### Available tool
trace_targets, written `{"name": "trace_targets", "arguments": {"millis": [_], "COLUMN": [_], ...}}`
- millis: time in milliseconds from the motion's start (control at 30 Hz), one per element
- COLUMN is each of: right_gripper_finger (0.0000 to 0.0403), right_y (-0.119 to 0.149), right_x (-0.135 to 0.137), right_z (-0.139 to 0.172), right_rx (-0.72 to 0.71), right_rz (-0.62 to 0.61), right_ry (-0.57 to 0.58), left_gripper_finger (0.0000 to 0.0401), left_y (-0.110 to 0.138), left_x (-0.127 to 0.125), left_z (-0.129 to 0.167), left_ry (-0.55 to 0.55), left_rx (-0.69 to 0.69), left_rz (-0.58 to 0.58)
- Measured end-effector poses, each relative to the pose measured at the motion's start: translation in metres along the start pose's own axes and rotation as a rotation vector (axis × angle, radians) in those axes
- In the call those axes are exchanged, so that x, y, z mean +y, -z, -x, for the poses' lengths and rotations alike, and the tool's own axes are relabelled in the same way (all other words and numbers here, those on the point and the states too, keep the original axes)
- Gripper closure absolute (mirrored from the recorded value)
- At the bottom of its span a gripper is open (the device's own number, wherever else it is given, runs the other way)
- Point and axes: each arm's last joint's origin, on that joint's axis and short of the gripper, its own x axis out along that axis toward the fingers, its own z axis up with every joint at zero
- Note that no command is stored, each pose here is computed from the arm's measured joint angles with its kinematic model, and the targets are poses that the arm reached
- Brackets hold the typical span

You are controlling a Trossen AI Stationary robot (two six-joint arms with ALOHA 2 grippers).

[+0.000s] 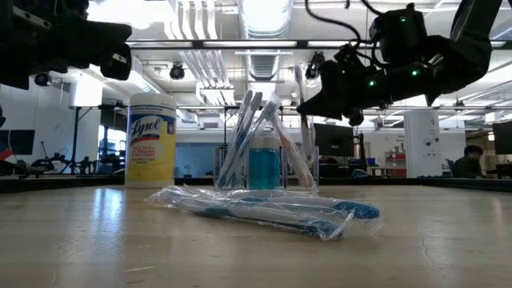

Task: Pick & Place toothbrushing station
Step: Put the purple toothbrush into the right section of the transparent organizer

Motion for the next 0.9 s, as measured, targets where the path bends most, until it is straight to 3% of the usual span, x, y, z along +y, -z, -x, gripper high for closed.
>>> {"name": "trace_targets", "arguments": {"millis": [467, 800, 900], "right_gripper_finger": [0.039, 0.0388, 0.0369], "right_y": [0.016, 0.029, 0.029], "right_x": [0.009, 0.016, 0.016], "right_z": [-0.026, -0.021, -0.021], "right_rx": [0.104, 0.126, 0.132], "right_rz": [-0.011, -0.024, -0.032], "right_ry": [0.095, 0.144, 0.126], "left_gripper_finger": [0.0395, 0.0381, 0.0384], "left_y": [0.001, 0.002, 0.002], "left_x": [0.0, 0.0, 0.0], "left_z": [0.0, 0.0, 0.0], "left_ry": [-0.002, 0.001, 0.001], "left_rx": [0.01, 0.017, 0.017], "left_rz": [0.004, 0.026, 0.026]}}
